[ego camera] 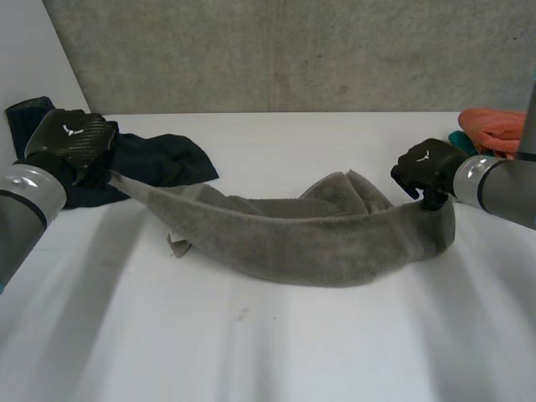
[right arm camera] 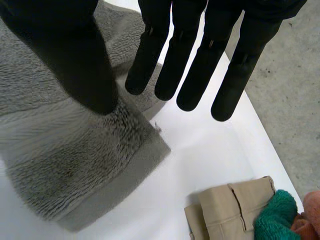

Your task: Fold the laundry.

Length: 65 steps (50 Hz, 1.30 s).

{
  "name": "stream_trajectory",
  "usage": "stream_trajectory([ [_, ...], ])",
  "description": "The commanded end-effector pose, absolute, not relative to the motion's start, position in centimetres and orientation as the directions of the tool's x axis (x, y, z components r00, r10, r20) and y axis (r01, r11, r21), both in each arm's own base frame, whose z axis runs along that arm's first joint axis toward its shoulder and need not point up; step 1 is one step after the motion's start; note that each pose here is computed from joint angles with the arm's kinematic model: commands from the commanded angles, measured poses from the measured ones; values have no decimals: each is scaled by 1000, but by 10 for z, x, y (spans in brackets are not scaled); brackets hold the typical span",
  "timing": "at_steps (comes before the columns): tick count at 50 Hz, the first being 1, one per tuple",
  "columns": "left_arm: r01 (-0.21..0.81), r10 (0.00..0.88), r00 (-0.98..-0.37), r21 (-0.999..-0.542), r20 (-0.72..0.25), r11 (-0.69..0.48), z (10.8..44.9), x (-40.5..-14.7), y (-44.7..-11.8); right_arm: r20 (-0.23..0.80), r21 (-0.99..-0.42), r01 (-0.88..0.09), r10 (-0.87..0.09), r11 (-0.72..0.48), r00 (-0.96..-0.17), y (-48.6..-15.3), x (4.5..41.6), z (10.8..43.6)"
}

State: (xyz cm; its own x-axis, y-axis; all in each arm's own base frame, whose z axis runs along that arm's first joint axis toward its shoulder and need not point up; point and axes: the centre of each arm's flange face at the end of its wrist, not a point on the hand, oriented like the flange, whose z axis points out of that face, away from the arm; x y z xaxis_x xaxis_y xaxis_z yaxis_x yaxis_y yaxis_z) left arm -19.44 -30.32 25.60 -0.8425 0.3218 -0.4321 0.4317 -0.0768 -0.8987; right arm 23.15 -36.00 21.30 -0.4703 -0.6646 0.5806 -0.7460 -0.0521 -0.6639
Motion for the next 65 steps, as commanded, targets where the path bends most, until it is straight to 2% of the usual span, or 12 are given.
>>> stream_trajectory([
  [1, 430, 352, -831, -899, -431, -86, 258, -201, -298, 571, -686, -726, -658, -54, -491, -365, 238, 202],
  [14, 428, 378, -820, -899, -429, -91, 250, -212, -297, 578, -651, -759, -646, 3, -499, -385, 248, 161],
  [30, 438, 368, -825, -897, -429, -64, 243, -203, -303, 586, -605, -796, -655, 38, -477, -410, 240, 129],
  [35, 436, 366, -827, -898, -426, -60, 244, -203, -303, 575, -643, -764, -627, 50, -525, -412, 237, 151],
  [40, 439, 360, -828, -896, -430, -62, 250, -202, -300, 481, -727, -670, -587, 148, -651, -396, 215, 200],
  [43, 440, 357, -828, -896, -432, -64, 257, -201, -295, 462, -732, -663, -601, 156, -652, -382, 208, 213],
  [46, 449, 352, -828, -892, -436, -49, 266, -198, -288, 482, -685, -711, -632, 161, -607, -363, 191, 224],
  [50, 486, 355, -821, -874, -447, 25, 269, -189, -275, 503, -552, -816, -713, 168, -488, -332, 170, 231],
  [51, 509, 367, -811, -859, -455, 60, 267, -187, -270, 491, -497, -851, -755, 167, -435, -319, 164, 232],
  [55, 579, 431, -768, -801, -474, 151, 257, -183, -254, 400, -389, -902, -848, 186, -348, -292, 153, 231],
  [59, 645, 498, -715, -738, -491, 199, 246, -181, -243, 350, -389, -897, -867, 208, -353, -285, 158, 225],
  [65, 661, 486, -699, -733, -524, 160, 237, -183, -264, 414, -482, -851, -803, 207, -430, -303, 178, 203],
])
